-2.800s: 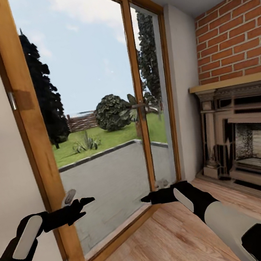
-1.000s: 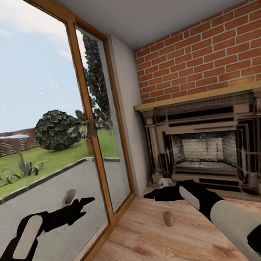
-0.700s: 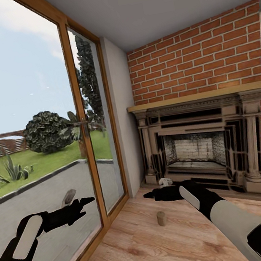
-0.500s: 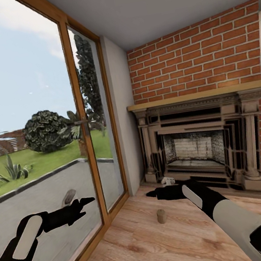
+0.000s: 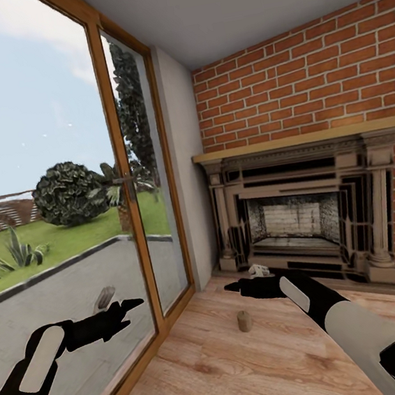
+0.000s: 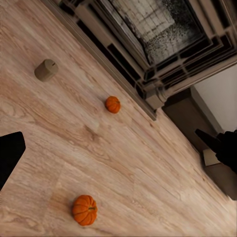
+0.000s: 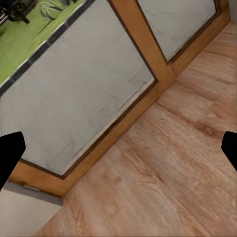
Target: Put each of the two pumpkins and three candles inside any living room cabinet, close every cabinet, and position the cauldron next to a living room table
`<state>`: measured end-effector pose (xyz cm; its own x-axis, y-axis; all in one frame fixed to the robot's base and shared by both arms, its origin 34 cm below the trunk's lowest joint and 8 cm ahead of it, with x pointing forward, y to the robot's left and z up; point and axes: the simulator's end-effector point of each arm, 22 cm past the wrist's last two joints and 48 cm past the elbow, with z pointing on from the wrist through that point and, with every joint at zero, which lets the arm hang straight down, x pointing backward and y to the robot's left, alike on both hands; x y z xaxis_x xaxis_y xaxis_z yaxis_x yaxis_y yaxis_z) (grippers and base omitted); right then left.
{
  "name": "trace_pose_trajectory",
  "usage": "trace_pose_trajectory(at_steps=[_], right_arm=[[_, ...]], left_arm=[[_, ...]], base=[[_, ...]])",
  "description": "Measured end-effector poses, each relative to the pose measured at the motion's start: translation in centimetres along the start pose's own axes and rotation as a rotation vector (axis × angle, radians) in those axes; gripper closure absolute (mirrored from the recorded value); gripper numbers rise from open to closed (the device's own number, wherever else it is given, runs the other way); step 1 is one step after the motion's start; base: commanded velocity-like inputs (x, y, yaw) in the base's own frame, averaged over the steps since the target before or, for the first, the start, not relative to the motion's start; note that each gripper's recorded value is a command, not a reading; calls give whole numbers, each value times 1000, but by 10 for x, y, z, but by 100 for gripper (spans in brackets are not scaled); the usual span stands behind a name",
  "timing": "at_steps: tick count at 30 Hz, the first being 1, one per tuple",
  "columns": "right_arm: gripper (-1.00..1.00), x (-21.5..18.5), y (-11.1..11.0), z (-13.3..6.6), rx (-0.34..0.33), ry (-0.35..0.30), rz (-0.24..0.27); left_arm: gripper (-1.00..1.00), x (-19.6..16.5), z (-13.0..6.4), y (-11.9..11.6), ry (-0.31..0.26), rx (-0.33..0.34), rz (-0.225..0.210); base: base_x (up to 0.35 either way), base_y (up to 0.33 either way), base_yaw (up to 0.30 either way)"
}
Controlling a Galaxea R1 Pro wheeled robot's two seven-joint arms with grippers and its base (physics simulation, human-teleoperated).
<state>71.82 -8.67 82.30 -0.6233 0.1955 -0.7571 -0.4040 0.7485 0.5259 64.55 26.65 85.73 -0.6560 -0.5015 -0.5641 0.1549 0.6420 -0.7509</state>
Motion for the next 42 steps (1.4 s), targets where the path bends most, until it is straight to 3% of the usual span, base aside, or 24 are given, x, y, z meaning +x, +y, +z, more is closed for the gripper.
trace_pose_trajectory(at_steps=[8,15,26,42], right_arm=[[-100,0,-3,3,-9,-6,13],[-100,-6,7,1,-73,-27,41],[-100,-2,3,4,-77,-21,50],[-100,4,-4,9,-71,-9,62]], left_arm=[[-100,2,4,5,8,-6,-7],[-100,3,5,7,11,-8,-9],[-100,5,8,12,18,-14,-16],[-100,9,13,19,29,-23,-25]], base=[[178,140,0],[159,218,-48],[14,192,-211],[0,12,-224]])
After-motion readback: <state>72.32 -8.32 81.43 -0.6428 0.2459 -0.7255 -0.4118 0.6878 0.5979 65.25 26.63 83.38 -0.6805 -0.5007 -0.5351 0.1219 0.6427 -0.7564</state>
